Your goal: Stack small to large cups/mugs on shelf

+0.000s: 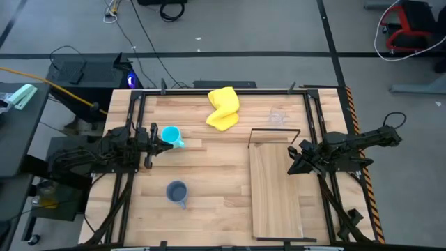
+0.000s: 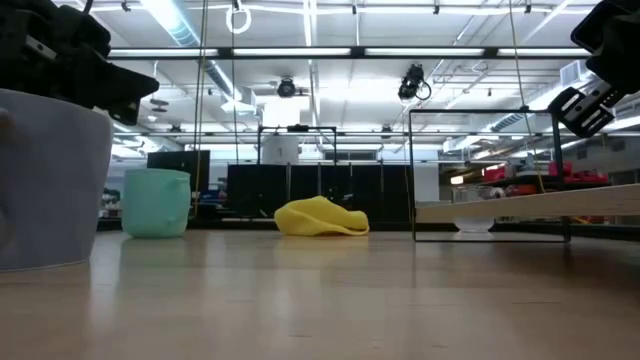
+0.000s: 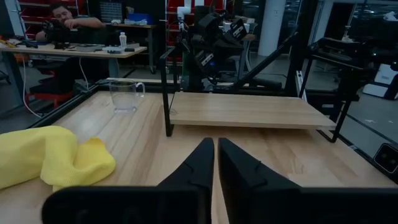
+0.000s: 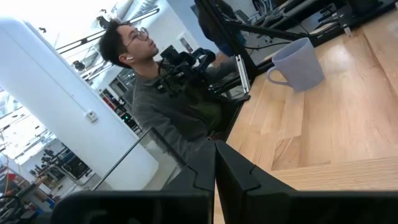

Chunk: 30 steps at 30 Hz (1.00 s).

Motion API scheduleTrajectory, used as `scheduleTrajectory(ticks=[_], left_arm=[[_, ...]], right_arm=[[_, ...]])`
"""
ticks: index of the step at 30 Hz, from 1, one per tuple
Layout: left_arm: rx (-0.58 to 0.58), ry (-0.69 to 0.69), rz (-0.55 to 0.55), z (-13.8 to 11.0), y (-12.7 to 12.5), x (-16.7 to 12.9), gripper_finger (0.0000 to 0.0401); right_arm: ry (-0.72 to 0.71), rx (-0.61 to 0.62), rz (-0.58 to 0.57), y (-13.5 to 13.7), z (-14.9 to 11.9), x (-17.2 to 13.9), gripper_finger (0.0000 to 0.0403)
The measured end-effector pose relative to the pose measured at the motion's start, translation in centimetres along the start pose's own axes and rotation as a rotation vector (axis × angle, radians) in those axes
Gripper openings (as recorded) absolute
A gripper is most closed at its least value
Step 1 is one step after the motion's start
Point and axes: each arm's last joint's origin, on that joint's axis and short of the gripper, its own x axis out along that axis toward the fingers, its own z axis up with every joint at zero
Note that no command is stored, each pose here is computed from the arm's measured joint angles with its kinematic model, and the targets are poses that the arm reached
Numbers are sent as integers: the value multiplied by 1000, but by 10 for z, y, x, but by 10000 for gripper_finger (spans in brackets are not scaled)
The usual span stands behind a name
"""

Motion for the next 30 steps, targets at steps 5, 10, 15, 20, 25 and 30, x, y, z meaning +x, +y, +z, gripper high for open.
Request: scheduleTrajectory(ticks=[5,10,15,20,25,30], left_arm=[[0,0,0,0,0,0,28],[0,0,0,0,0,0,35],[0,0,0,0,0,0,33],[0,0,0,0,0,0,26],[0,0,0,0,0,0,28],[0,0,0,0,0,0,36]], right_arm=[[0,0,0,0,0,0,16],[0,0,0,0,0,0,16],[0,0,0,0,0,0,16],[0,0,0,0,0,0,16],[0,0,0,0,0,0,16],[0,0,0,0,0,0,16]])
